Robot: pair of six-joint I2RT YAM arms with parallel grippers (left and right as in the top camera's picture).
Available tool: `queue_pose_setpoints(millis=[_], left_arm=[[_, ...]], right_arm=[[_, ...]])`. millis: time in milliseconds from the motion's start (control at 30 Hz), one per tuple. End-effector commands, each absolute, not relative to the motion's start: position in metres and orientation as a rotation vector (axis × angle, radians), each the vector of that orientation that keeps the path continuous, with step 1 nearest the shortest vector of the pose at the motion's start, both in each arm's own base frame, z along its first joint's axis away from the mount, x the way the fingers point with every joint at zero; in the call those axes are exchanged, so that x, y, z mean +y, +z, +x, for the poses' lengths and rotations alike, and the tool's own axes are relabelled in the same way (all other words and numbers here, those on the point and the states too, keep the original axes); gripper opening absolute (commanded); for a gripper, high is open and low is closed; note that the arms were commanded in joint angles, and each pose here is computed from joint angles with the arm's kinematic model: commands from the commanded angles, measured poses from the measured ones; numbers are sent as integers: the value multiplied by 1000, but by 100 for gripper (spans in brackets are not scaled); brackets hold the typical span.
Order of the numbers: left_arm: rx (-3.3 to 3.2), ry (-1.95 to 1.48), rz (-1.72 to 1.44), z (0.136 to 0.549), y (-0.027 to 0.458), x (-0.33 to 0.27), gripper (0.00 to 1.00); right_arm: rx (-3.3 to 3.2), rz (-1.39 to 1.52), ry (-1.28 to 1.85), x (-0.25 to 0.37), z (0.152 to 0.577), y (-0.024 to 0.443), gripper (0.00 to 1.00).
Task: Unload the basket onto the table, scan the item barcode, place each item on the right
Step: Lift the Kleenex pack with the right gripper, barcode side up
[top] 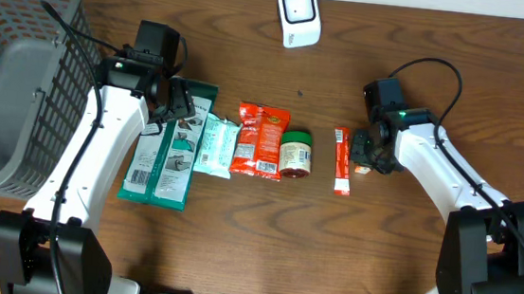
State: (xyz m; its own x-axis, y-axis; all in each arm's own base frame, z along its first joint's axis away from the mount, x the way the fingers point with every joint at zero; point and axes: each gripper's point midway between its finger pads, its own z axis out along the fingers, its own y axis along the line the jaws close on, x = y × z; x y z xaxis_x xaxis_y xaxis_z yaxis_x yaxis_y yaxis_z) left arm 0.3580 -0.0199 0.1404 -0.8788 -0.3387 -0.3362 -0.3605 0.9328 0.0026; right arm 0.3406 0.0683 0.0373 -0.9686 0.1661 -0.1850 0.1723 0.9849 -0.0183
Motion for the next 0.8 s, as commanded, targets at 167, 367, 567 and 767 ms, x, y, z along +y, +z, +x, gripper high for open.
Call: queue_pose_setpoints(millis=[167,367,567,767], left_arm=[[2763,106,-506,357,139,-19,84],[2763,106,-506,357,139,-19,84],[2763,106,-506,357,139,-19,84],[2763,106,-506,357,139,-19,84]], right_arm=[[2895,188,-212,49,349,51,7],[2831,172,-530,10,346,65,8],[2853,224,-422,23,345,58,9],[2864,196,-268,47,348,45,14]])
